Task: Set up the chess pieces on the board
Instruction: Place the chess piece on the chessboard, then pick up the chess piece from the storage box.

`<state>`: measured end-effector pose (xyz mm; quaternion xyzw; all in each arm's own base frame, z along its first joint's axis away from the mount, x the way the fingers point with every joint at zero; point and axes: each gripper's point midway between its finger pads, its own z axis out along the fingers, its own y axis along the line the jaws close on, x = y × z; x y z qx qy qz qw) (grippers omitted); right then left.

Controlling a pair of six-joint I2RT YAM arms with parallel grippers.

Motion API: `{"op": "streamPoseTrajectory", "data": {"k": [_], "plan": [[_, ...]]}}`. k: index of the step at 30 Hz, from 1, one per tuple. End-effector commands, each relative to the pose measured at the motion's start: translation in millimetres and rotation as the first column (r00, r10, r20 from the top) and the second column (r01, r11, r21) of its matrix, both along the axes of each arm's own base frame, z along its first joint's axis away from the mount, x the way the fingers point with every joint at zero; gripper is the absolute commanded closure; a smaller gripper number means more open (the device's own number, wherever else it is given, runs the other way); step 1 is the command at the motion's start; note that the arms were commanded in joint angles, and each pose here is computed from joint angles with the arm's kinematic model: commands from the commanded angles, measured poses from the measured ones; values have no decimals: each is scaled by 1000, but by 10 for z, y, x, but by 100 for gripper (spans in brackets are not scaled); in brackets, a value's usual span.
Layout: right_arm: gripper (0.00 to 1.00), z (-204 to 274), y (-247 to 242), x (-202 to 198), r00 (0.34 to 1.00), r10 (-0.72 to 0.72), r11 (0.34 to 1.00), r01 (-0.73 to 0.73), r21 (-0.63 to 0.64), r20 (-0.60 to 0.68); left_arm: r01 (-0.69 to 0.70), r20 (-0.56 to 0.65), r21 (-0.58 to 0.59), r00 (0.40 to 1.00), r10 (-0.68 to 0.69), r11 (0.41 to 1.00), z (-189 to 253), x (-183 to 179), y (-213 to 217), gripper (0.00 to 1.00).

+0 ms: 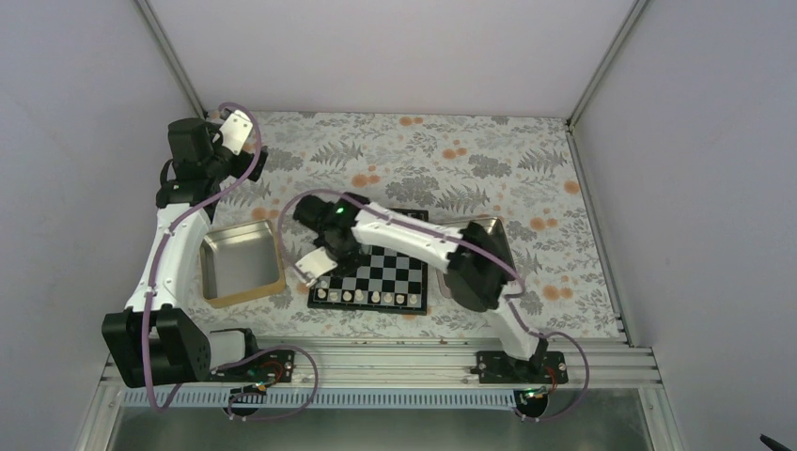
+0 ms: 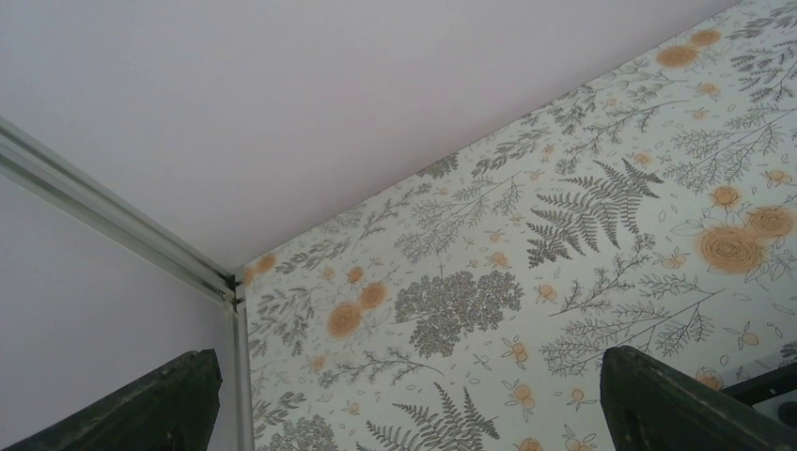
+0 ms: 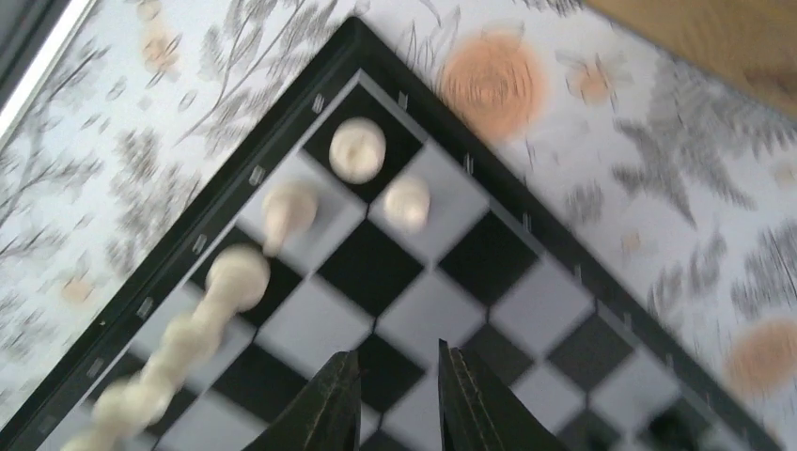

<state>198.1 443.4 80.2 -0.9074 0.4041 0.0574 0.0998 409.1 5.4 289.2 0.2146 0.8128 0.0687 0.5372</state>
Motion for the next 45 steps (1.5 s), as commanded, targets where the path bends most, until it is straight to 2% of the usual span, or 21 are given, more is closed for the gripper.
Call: {"op": "streamPoseTrajectory", "data": {"k": [1,5,9,12,16,19,24,32,45], "plan": [[75,709,-562,388,978,-196,978,189,89,70,5,58,-2,998,-5,1000,208,-48,-1,0],[74,913,-1256,694,916,-391,918,382,105,89,0,66,0,998,0,1000,241,-49,14,0],[73,848,-2052,864,824,-560,828,554,85,89,-5,55,-2,998,5,1000,214,-25,31,0],[73,645,-2447,858,778,-622,783,619,66,83,-7,45,-4,999,7,1000,181,1,37,0],[73,413,-2713,978,732,-677,736,675,52,79,-12,37,-7,999,12,1000,162,27,43,0],[73,305,-2810,1122,707,-703,711,700,61,85,-21,34,-6,999,21,1000,153,31,61,0],[73,144,-2836,1230,711,-700,714,698,54,72,-25,29,-4,999,26,1000,138,37,70,0],[74,-175,-2804,1218,745,-667,745,667,-27,14,-33,12,2,999,33,999,54,55,93,0],[73,-385,-2835,1230,740,-673,738,669,-83,-14,-24,-2,0,1000,24,1000,-3,84,82,0]]}}
